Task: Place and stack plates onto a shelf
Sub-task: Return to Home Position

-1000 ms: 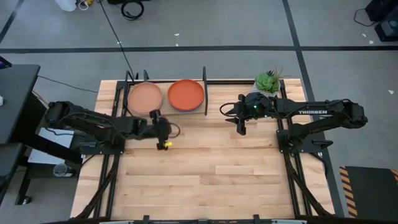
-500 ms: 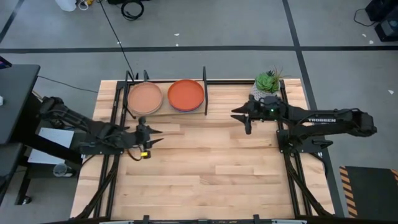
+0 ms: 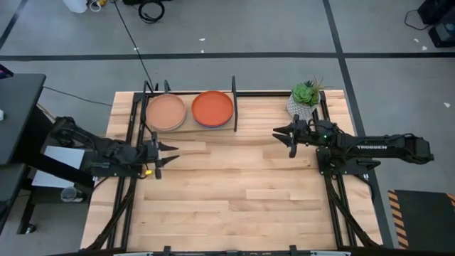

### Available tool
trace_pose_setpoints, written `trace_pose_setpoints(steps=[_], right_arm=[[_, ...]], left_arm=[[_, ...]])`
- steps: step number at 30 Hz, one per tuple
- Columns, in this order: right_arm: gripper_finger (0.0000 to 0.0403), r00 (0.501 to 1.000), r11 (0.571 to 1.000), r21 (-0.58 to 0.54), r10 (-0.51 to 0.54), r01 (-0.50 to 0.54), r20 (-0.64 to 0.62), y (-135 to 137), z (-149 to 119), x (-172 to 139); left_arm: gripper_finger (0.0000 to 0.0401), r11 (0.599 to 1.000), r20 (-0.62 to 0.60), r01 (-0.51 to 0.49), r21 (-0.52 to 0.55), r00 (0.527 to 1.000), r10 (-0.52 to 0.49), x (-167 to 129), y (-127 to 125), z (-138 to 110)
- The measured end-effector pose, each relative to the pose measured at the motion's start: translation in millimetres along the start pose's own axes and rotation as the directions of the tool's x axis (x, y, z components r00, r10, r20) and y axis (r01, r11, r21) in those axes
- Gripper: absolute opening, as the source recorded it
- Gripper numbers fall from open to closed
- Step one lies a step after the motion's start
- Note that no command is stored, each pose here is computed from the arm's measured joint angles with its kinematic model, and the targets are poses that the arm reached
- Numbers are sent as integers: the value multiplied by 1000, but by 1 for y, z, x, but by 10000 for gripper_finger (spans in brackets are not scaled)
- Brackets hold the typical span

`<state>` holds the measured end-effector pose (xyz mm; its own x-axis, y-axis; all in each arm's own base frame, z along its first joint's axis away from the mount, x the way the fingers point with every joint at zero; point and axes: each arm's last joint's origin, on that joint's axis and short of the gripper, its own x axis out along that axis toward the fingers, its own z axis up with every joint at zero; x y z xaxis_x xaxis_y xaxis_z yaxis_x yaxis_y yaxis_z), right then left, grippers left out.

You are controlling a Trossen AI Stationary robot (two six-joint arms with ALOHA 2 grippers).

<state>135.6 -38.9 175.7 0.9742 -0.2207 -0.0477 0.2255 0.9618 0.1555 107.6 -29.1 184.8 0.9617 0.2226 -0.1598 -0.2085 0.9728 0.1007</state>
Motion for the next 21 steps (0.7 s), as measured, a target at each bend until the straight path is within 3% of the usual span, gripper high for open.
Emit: trace_pose_setpoints(steps=[4, 11, 14, 18, 21], right_arm=[[114, 1000, 999, 39, 0, 0, 2, -2, -14, -8], [114, 1000, 998, 66, 3, -2, -19, -1, -16, -10], [114, 1000, 998, 54, 10, -9, -8, -1, -15, -10], [114, 1000, 998, 60, 9, -10, 25, 0, -12, -9], [114, 1000, 998, 54, 10, -12, 28, 0, -12, -9]], left_arm=[[141, 1000, 42, -2, -1, 999, 2, -4, 3, -2], [141, 1000, 51, -3, 15, 999, 2, -5, 4, -22], [141, 1000, 75, 0, 7, 997, 0, -5, 4, -21], [141, 997, 106, -5, 75, 994, -3, -5, 4, -18], [141, 999, 142, -7, 50, 990, 0, -5, 4, -14]])
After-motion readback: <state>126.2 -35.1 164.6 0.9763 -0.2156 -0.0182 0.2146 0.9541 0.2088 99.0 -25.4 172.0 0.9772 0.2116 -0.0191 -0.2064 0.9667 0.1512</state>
